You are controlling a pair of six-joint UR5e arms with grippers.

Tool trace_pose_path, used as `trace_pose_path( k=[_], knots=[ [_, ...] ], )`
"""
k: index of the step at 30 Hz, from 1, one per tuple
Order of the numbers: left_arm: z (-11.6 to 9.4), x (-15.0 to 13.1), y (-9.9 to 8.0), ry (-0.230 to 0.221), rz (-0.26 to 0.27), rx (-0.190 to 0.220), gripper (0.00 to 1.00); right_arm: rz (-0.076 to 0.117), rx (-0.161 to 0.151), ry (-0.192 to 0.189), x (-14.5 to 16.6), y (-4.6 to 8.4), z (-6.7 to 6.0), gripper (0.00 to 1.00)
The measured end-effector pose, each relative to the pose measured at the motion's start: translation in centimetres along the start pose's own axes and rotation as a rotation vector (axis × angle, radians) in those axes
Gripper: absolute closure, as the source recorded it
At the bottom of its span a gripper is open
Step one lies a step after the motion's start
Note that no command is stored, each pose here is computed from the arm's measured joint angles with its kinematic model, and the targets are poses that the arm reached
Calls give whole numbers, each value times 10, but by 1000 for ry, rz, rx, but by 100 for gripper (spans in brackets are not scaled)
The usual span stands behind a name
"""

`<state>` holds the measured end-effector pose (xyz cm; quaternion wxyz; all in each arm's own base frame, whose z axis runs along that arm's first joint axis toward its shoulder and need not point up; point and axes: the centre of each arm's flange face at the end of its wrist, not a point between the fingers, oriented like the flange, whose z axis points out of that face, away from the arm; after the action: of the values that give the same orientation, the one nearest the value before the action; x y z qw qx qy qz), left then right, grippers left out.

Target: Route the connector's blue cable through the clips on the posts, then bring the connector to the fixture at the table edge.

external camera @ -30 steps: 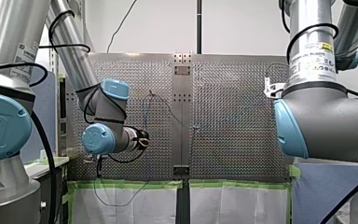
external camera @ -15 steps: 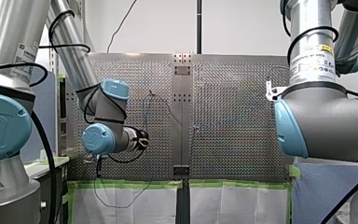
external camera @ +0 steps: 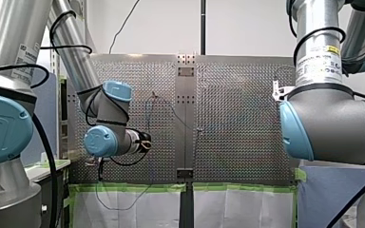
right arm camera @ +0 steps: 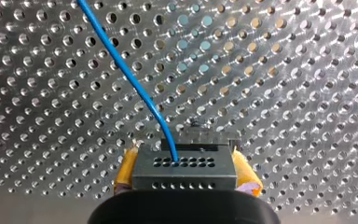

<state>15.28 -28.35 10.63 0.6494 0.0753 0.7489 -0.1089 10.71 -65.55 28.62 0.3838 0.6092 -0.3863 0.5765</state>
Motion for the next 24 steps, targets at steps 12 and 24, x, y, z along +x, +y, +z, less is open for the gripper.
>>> trace_pose_path(
  k=[12, 24],
  knots=[
    [0, 0, 0, 3, 1, -1, 1, 6, -11, 11, 3, 4, 2, 100],
    [0, 0, 1, 2, 0, -4, 1, 7, -16, 32, 7, 3, 6, 100]
  ],
)
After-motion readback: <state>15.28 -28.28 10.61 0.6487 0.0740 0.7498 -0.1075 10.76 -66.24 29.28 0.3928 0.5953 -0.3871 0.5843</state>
